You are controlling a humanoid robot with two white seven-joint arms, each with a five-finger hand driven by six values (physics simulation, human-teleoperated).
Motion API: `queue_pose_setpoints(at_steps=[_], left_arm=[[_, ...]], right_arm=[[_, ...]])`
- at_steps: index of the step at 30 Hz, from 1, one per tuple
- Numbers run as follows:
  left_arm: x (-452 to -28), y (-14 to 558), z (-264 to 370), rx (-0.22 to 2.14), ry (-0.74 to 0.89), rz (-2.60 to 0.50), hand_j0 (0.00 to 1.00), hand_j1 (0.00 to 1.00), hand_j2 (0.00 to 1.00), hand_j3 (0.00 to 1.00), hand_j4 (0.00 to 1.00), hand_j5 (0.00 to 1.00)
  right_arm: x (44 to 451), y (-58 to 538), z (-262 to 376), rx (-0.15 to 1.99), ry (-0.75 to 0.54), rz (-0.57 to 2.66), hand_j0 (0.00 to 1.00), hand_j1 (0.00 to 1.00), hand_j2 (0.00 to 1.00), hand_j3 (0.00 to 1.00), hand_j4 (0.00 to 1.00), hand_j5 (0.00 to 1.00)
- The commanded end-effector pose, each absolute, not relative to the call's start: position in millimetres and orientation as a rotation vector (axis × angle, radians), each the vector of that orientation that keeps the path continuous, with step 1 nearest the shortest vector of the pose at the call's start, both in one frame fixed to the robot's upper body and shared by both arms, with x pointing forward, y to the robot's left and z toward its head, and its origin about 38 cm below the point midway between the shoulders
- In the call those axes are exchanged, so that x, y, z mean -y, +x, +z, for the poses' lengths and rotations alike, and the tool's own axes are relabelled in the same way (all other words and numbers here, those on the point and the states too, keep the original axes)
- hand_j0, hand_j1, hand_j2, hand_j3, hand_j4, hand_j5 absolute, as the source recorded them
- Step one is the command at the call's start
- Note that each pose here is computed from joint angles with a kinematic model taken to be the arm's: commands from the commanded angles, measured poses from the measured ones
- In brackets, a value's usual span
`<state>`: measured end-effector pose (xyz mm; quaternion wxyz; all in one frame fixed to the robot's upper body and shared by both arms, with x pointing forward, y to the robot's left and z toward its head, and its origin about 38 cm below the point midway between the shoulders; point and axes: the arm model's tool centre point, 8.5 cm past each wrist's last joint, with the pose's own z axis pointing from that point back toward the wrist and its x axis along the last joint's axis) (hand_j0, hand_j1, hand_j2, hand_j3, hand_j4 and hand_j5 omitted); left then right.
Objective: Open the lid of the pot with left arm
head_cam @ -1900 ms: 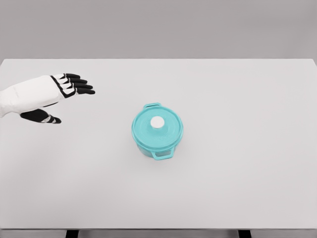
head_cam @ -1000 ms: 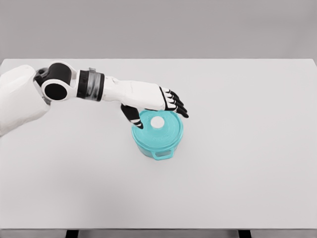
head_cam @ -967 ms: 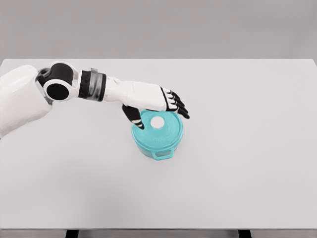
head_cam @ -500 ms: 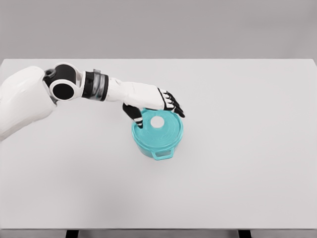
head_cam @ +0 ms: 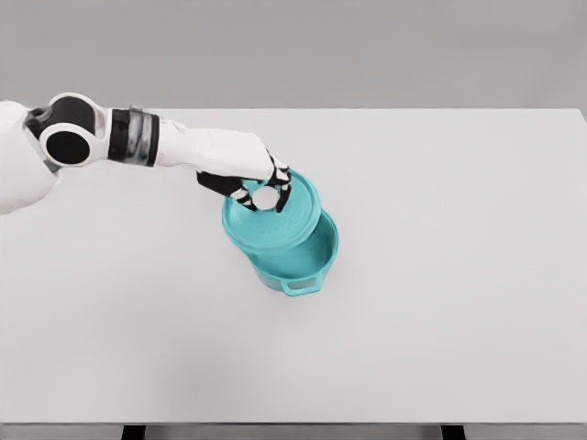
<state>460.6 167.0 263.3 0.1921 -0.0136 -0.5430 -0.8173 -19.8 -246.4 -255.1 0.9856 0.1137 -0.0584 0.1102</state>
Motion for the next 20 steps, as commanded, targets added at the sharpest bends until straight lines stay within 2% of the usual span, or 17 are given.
queue_pose_setpoints(at_steps=[1, 5, 8, 9, 10, 18, 19, 20], left_arm=[[-224.3, 460.6, 277.0, 1.503, 0.017, -2.181, 0.19, 0.19, 0.19, 0.19, 0.19, 0.19], [-321.3, 487.8, 263.5, 1.332, 0.194, -1.981, 0.21, 0.21, 0.21, 0.21, 0.21, 0.21], [-339.8, 491.0, 239.8, 1.275, 0.193, -1.921, 0.22, 0.22, 0.22, 0.22, 0.22, 0.22], [-329.0, 490.9, 230.6, 1.280, 0.161, -1.929, 0.49, 0.49, 0.49, 0.49, 0.49, 0.49], [-314.1, 492.5, 222.2, 1.291, 0.133, -1.941, 1.00, 1.00, 1.00, 1.00, 1.00, 1.00], [-310.8, 488.5, 219.9, 1.308, 0.117, -1.940, 1.00, 1.00, 1.00, 1.00, 1.00, 1.00], [-295.2, 482.7, 229.3, 1.354, 0.090, -1.974, 1.00, 1.00, 1.00, 1.00, 1.00, 1.00], [-298.2, 476.9, 249.1, 1.414, 0.109, -1.967, 1.00, 1.00, 1.00, 1.00, 1.00, 1.00]], right_arm=[[246.4, -19.8, -255.1, 0.118, 0.229, 0.221, 1.00, 1.00, 1.00, 1.00, 1.00, 1.00], [246.4, -19.8, -255.1, 0.118, 0.229, 0.221, 1.00, 1.00, 1.00, 1.00, 1.00, 1.00], [246.4, -19.8, -255.1, 0.118, 0.229, 0.221, 1.00, 1.00, 1.00, 1.00, 1.00, 1.00], [246.4, -19.8, -255.1, 0.118, 0.229, 0.221, 1.00, 1.00, 1.00, 1.00, 1.00, 1.00], [246.4, -19.8, -255.1, 0.118, 0.229, 0.221, 1.00, 1.00, 1.00, 1.00, 1.00, 1.00], [246.4, -19.8, -255.1, 0.118, 0.229, 0.221, 1.00, 1.00, 1.00, 1.00, 1.00, 1.00], [246.4, -19.8, -255.1, 0.118, 0.229, 0.221, 1.00, 1.00, 1.00, 1.00, 1.00, 1.00], [246.4, -19.8, -255.1, 0.118, 0.229, 0.221, 1.00, 1.00, 1.00, 1.00, 1.00, 1.00]])
